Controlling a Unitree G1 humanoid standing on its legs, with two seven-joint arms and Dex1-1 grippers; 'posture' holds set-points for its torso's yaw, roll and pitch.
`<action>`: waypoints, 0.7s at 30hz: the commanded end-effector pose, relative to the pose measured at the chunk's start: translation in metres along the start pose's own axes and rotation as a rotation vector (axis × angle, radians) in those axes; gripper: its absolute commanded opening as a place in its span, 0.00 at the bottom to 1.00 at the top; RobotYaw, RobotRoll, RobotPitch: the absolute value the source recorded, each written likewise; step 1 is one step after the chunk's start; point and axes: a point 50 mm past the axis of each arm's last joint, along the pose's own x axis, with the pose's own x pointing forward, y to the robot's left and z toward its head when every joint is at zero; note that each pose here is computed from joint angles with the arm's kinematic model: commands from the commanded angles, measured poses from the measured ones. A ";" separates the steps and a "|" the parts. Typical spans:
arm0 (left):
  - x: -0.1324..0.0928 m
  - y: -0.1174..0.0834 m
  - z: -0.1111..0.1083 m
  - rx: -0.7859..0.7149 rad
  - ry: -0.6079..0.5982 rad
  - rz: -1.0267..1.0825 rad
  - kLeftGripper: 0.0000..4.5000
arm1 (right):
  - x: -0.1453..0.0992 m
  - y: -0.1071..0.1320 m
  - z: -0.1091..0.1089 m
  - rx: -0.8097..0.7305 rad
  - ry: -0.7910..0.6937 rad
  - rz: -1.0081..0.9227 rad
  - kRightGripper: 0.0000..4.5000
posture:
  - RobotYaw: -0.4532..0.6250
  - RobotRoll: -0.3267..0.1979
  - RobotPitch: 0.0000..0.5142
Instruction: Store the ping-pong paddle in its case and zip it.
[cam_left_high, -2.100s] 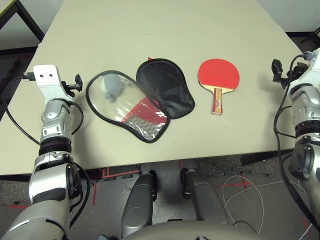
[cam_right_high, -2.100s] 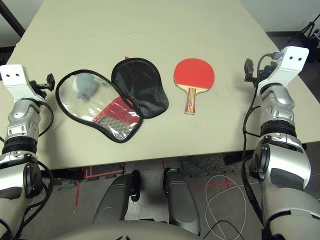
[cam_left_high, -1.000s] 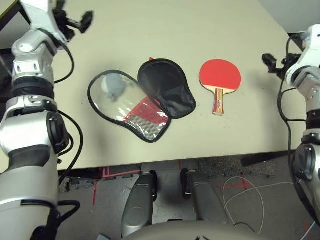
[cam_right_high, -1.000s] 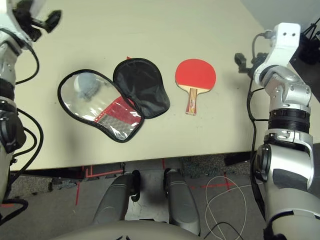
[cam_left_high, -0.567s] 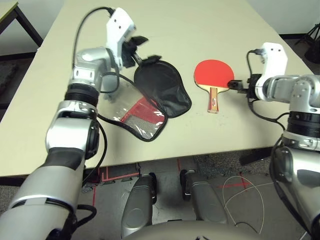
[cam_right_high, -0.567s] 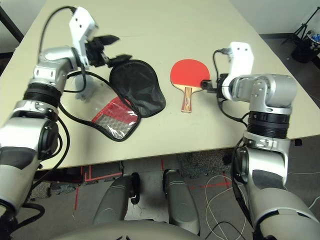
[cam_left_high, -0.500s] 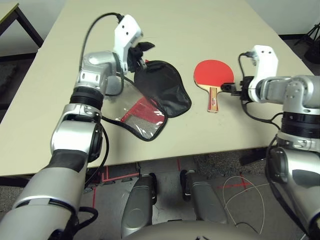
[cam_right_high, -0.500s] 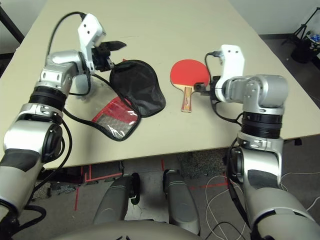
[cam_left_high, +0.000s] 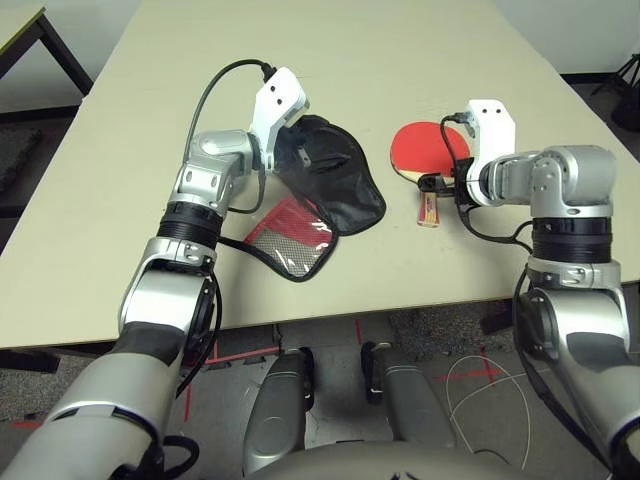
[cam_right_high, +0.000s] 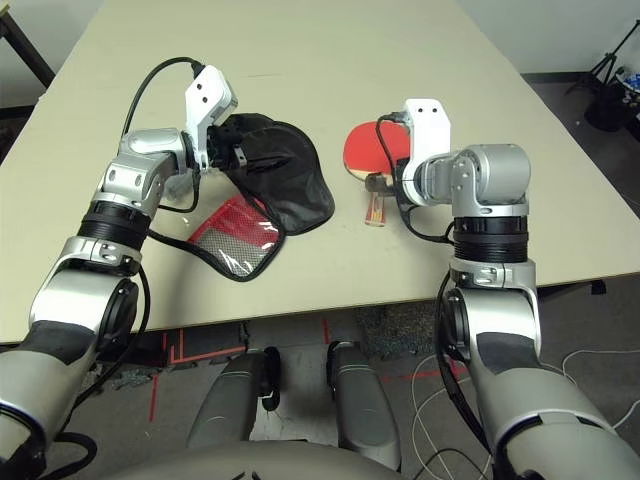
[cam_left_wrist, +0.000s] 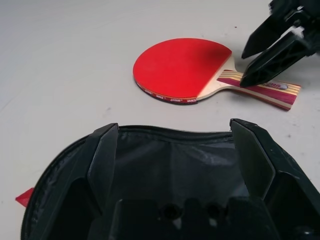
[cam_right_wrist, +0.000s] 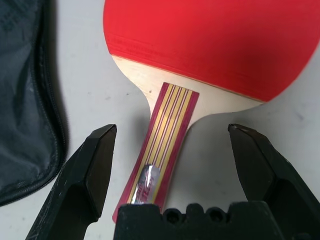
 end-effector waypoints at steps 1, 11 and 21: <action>-0.001 -0.006 -0.005 -0.017 0.010 -0.004 0.99 | 0.005 0.001 -0.001 0.023 0.023 -0.021 1.00 | 0.42 0.62 0.43; -0.005 -0.017 -0.010 -0.066 0.002 0.015 1.00 | 0.007 -0.003 -0.017 0.020 0.093 -0.086 0.86 | 0.41 0.62 0.55; 0.000 -0.021 -0.007 -0.067 0.009 -0.001 1.00 | 0.006 -0.016 -0.016 0.024 0.062 -0.165 0.29 | 0.43 0.62 0.57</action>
